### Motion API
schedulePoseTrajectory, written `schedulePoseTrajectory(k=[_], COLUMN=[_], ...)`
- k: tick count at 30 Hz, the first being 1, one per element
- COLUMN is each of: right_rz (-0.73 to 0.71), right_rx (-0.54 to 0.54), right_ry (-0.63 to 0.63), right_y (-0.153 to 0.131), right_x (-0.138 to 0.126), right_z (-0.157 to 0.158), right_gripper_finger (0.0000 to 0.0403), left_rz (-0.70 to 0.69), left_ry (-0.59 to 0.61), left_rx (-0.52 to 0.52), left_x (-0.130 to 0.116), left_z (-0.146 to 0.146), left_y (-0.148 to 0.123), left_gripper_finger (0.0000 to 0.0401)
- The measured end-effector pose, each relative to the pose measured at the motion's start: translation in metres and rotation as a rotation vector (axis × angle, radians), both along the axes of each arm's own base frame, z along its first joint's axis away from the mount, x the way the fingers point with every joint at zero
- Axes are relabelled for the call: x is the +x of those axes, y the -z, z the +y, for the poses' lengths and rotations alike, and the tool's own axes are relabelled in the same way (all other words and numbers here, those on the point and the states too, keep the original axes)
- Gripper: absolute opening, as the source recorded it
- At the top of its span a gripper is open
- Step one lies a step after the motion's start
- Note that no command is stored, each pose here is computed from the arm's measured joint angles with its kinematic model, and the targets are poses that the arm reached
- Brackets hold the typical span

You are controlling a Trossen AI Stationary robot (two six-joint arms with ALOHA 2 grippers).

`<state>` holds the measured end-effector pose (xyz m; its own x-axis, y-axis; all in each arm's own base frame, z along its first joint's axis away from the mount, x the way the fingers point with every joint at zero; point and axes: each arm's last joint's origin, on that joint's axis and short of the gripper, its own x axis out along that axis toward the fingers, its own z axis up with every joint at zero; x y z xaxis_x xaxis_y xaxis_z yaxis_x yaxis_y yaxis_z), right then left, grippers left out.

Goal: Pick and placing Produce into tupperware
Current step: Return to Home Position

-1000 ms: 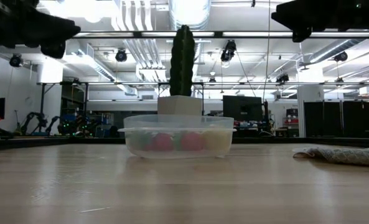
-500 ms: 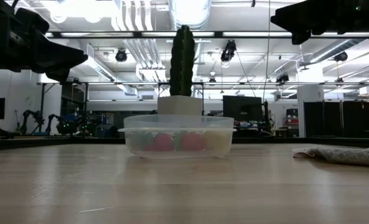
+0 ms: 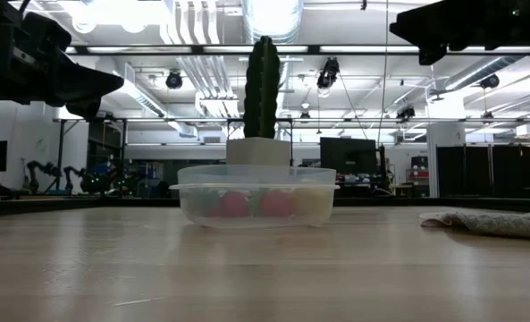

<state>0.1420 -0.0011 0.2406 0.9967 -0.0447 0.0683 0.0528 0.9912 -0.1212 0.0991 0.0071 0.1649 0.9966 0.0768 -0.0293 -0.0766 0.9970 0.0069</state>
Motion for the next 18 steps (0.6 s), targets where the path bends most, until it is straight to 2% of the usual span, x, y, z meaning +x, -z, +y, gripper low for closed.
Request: schedulePoseTrajectory(k=[7,18], right_rz=[-0.004,0.008], right_rx=[0.006,0.010], right_ry=[-0.159,-0.160], right_y=[0.006,0.027], right_x=[-0.002,-0.007], right_z=[0.005,0.005], right_gripper_finger=[0.0087,0.0020], left_rz=[0.003,0.005], left_ry=[-0.006,-0.009], left_rx=[0.000,0.000], left_x=[0.000,0.000], left_z=[0.000,0.001], left_y=[0.000,0.001], left_gripper_finger=[0.0000,0.0000])
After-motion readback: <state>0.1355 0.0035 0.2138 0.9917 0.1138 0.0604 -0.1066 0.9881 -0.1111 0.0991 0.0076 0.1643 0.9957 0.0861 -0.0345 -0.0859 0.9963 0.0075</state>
